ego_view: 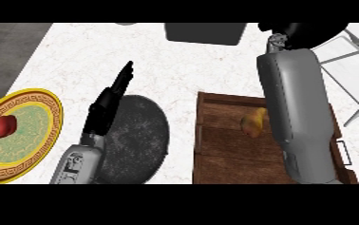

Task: Pick the can from the tray and place it in the tiered shelf

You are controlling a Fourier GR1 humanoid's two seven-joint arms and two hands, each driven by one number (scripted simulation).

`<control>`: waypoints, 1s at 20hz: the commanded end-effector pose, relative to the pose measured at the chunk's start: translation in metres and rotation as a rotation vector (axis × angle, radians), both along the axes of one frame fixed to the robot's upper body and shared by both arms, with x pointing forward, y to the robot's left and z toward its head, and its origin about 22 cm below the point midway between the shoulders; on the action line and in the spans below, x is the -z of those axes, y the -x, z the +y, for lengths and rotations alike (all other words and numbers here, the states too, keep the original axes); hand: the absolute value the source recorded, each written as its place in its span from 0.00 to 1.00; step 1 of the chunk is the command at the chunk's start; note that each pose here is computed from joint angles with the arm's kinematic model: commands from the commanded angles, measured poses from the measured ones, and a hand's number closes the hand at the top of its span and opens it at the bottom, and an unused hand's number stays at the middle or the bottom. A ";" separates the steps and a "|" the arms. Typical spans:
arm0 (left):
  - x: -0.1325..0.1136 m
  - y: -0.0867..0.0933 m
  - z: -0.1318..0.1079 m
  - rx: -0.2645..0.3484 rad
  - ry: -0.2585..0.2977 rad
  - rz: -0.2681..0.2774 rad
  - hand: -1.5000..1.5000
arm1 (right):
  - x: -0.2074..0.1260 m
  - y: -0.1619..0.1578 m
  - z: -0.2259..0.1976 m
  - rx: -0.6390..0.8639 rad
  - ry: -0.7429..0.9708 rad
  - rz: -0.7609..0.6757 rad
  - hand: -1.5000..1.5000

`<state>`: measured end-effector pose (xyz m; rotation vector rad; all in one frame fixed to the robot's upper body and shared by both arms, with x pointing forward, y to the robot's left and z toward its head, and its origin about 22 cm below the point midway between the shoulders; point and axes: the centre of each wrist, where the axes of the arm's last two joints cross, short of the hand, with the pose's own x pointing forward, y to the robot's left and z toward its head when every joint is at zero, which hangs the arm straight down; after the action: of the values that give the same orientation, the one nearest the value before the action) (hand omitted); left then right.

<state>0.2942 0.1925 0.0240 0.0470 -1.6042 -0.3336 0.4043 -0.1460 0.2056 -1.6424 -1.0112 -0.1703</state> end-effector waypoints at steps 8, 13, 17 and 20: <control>0.009 0.005 0.009 -0.043 -0.006 0.023 0.50 | -0.077 -0.028 0.016 0.319 0.034 -0.077 1.00; 0.008 0.005 0.018 -0.045 0.005 -0.011 0.50 | -0.083 -0.041 -0.018 0.367 0.061 -0.106 1.00; -0.001 0.006 0.019 -0.042 0.014 0.002 0.50 | -0.099 -0.042 -0.025 0.400 0.090 -0.129 1.00; 0.012 0.009 0.015 -0.056 0.001 0.012 0.50 | -0.105 -0.046 -0.045 0.427 0.122 -0.099 1.00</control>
<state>0.2881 0.2089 0.0172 0.0772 -1.5908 -0.2913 0.4468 -0.1786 0.2980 -1.9932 -0.8585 -0.2981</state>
